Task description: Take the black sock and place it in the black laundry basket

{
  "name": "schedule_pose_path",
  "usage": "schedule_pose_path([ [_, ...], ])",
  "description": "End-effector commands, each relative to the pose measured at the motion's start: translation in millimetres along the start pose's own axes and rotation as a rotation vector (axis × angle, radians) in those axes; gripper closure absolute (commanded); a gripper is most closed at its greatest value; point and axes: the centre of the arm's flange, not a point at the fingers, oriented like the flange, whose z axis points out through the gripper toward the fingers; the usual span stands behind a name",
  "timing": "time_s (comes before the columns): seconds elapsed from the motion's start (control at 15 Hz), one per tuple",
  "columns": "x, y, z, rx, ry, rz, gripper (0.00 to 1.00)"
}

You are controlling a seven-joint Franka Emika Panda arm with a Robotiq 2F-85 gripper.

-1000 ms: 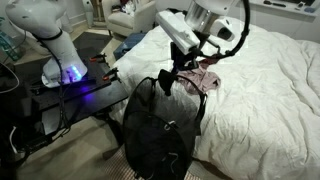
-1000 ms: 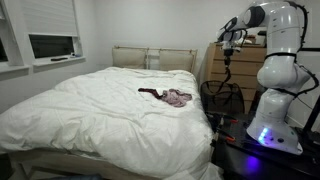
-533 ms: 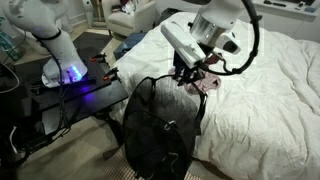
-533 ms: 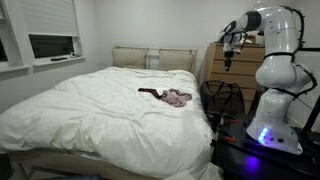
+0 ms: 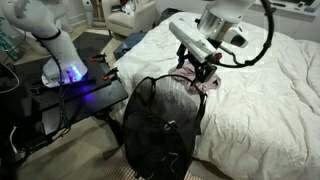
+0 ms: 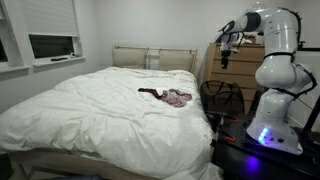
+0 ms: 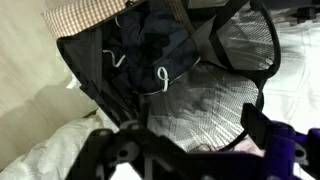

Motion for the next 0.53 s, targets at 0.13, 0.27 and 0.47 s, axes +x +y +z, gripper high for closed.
schedule_pose_path([
  [0.13, 53, -42, -9, -0.015, -0.017, -0.039, 0.0],
  [0.27, 74, -67, -7, -0.02, -0.018, -0.049, 0.0],
  [0.47, 107, -111, -5, -0.031, -0.027, -0.066, 0.0],
])
